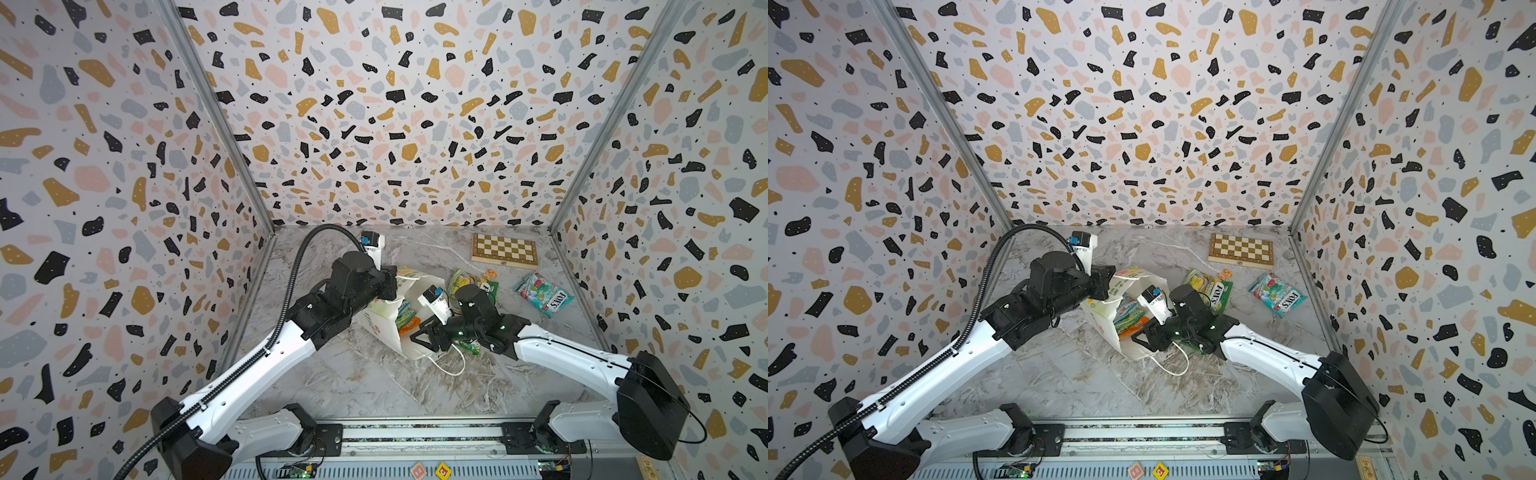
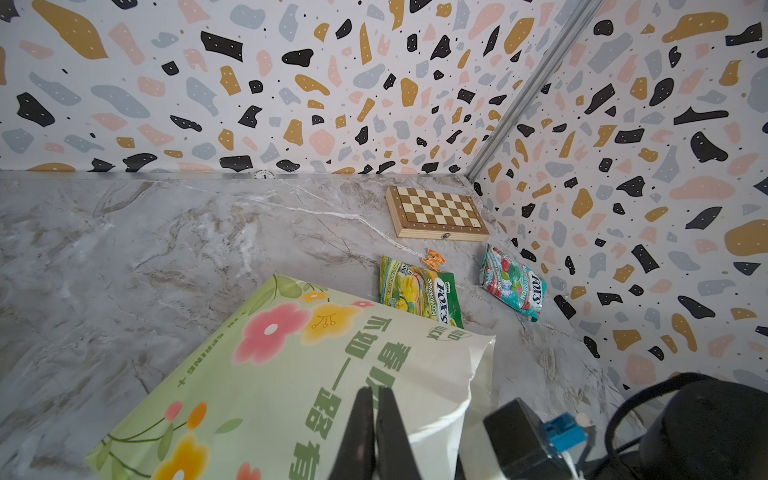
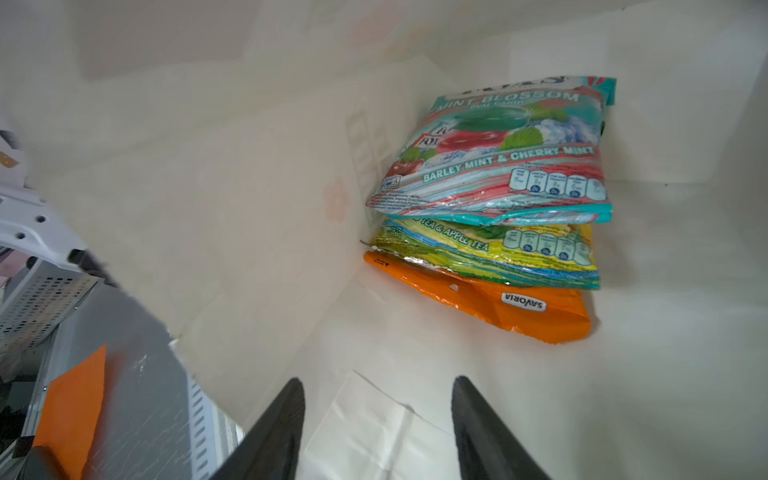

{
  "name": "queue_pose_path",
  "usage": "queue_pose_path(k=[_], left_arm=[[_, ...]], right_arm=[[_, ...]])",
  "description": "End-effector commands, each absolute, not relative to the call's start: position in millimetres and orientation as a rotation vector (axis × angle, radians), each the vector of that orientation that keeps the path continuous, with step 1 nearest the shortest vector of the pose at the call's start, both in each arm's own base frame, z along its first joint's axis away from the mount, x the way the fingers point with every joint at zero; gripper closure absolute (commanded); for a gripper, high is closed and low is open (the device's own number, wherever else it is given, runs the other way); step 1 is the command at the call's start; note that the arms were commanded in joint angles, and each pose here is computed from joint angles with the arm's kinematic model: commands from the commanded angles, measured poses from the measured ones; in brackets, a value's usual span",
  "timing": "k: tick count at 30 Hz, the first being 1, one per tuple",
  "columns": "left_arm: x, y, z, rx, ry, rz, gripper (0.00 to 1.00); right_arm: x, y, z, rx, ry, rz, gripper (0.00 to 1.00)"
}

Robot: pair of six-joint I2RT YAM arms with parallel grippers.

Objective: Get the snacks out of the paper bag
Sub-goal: 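Move the open right gripper back into the bag opening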

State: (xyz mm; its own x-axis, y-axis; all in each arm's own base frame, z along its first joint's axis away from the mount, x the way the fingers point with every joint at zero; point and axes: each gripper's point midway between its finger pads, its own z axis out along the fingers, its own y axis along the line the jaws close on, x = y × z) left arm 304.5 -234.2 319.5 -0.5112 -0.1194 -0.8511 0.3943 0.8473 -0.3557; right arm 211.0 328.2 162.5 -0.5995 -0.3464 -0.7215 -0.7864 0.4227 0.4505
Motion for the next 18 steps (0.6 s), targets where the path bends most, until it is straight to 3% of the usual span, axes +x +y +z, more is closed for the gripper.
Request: queue_pose_path(k=[1,18], left_arm=[[307,-238,341,0.195,1.946,-0.673,1.0],[305,-238,338,0.205,1.945,-0.674,1.0]], right_arm=[[230,337,171,-0.887,2.145,1.055,0.42],[270,363,165,-0.474,2.272,1.191,0.47]])
